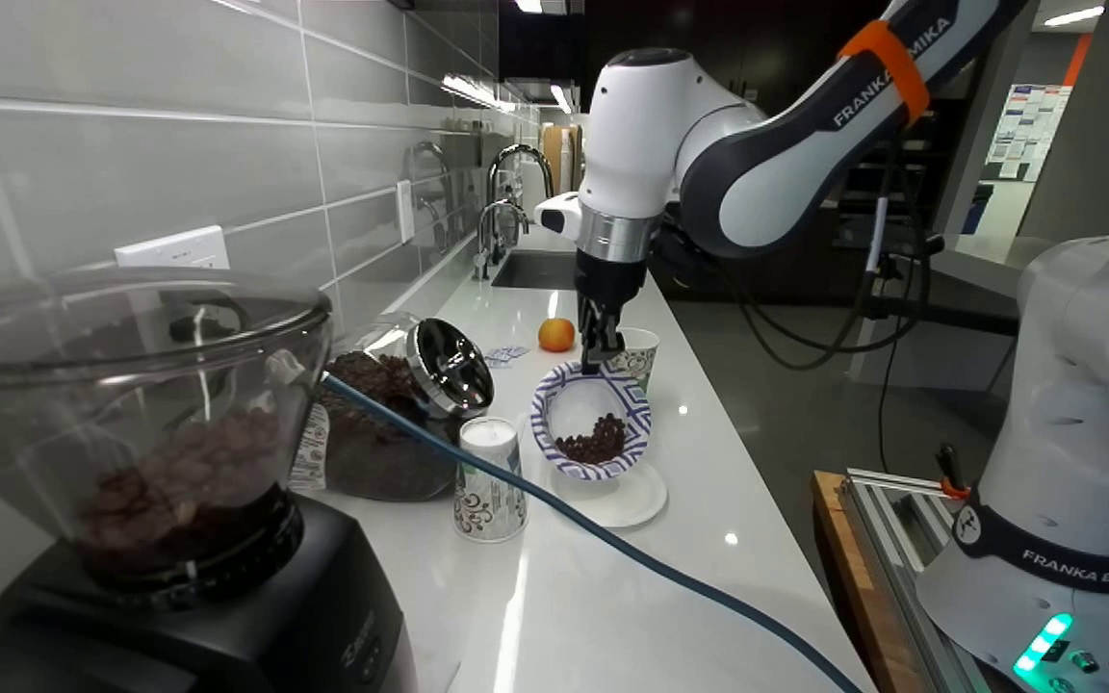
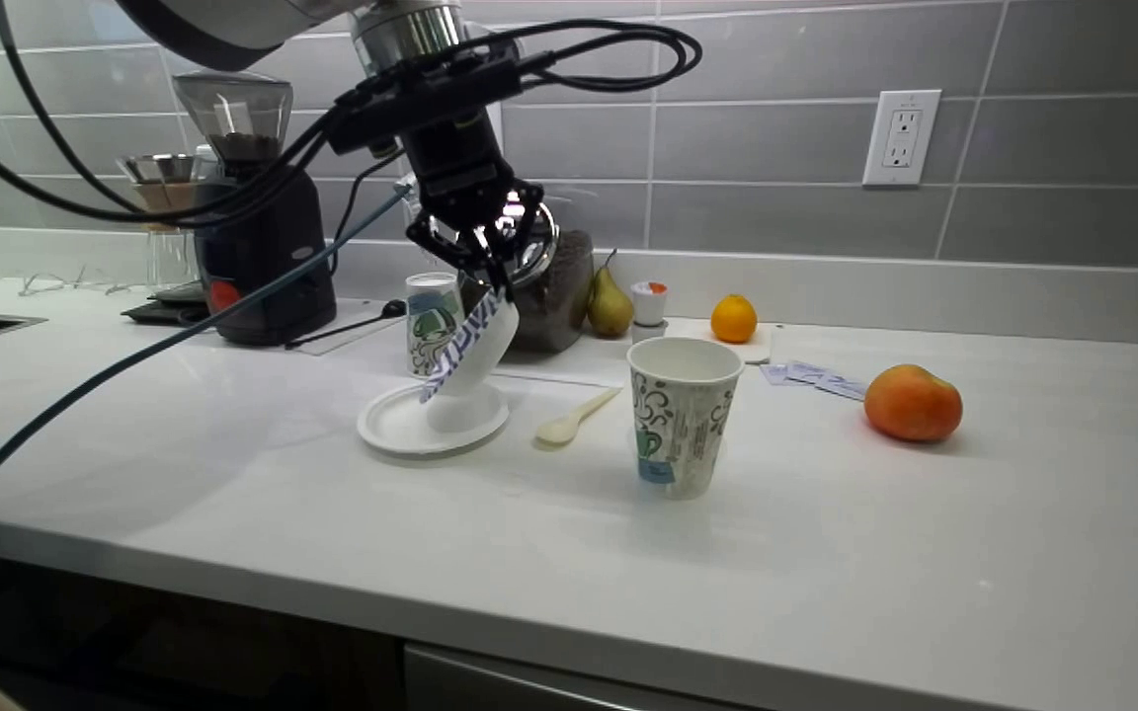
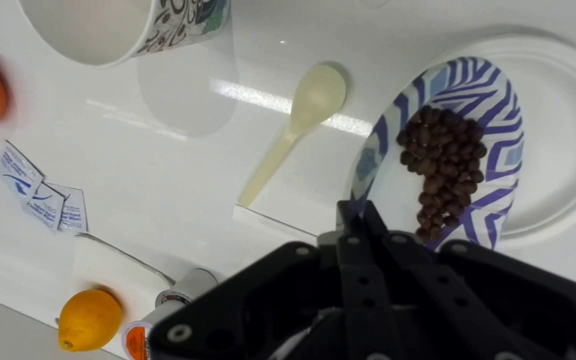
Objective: Pour the contents on the plate onto the other plate
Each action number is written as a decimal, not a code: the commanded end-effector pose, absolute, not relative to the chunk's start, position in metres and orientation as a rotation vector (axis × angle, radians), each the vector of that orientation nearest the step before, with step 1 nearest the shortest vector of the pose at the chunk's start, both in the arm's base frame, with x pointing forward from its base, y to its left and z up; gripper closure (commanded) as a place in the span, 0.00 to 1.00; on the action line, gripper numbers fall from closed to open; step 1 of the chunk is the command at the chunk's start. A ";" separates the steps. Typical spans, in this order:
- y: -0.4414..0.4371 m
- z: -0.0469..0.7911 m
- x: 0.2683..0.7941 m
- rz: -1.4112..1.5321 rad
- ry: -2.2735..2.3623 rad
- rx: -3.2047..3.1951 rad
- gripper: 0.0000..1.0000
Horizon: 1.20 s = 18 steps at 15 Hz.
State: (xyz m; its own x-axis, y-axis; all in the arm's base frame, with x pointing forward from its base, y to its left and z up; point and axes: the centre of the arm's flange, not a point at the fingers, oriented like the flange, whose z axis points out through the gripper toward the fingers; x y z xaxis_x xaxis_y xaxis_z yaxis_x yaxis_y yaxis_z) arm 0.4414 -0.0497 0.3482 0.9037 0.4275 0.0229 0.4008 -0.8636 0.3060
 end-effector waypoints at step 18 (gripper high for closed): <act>-0.001 0.355 0.411 0.082 0.491 2.489 0.99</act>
